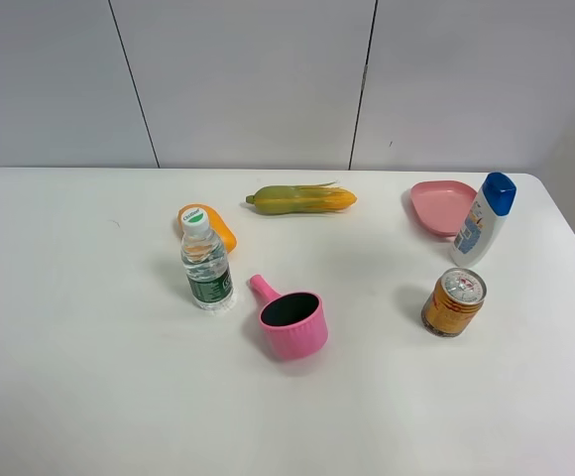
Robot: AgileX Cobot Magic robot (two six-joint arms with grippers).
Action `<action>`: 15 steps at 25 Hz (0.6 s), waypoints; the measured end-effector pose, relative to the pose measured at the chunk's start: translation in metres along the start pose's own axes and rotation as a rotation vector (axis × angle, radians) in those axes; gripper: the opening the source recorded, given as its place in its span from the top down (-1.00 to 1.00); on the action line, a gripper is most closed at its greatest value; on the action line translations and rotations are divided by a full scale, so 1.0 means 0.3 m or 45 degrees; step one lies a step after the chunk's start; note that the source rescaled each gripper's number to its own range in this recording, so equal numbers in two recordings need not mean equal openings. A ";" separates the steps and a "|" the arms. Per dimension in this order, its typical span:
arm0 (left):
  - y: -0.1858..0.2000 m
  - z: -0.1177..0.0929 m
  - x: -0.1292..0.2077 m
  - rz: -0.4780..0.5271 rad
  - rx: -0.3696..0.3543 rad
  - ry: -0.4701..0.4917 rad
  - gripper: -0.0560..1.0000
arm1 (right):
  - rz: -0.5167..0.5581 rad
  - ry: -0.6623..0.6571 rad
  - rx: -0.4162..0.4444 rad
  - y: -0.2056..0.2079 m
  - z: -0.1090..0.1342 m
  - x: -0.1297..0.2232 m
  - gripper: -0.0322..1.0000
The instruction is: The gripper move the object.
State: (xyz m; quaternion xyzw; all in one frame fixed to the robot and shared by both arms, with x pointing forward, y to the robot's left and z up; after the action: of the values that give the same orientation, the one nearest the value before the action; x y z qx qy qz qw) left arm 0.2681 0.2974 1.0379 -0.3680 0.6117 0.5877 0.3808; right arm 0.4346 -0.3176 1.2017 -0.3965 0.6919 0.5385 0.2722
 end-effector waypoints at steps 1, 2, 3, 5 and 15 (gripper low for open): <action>0.000 0.000 0.000 0.000 0.000 0.000 -1.00 | -0.001 -0.021 0.001 0.029 0.001 0.010 -0.79; 0.000 0.000 0.000 0.000 0.000 0.000 -1.00 | -0.006 -0.041 0.004 0.063 0.002 0.021 -0.79; 0.000 0.000 0.000 0.000 0.000 0.000 -1.00 | -0.017 -0.061 0.008 0.097 0.003 0.032 -0.79; 0.000 0.000 0.000 0.000 0.000 0.000 -1.00 | -0.031 -0.088 0.018 0.150 0.008 0.067 -0.79; 0.000 0.000 0.000 0.000 0.000 0.000 -1.00 | -0.050 -0.096 0.046 0.246 0.095 0.400 -0.79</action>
State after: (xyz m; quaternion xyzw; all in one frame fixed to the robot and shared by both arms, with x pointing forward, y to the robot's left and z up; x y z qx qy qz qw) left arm 0.2681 0.2974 1.0379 -0.3680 0.6117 0.5877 0.3808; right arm 0.3066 -0.3131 1.1367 -0.3845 0.6828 0.5350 0.3157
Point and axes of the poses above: a point on each arm's last joint axis where the gripper is mounted, y pointing back along that axis away from the gripper, z along the wrist's bending axis when the last joint is at zero, x = y × z, the point moved 4 cm from there along -y, pointing out along that axis toward the gripper, and after that the axes turned 6 degrees about y, right-handed, at the moved point
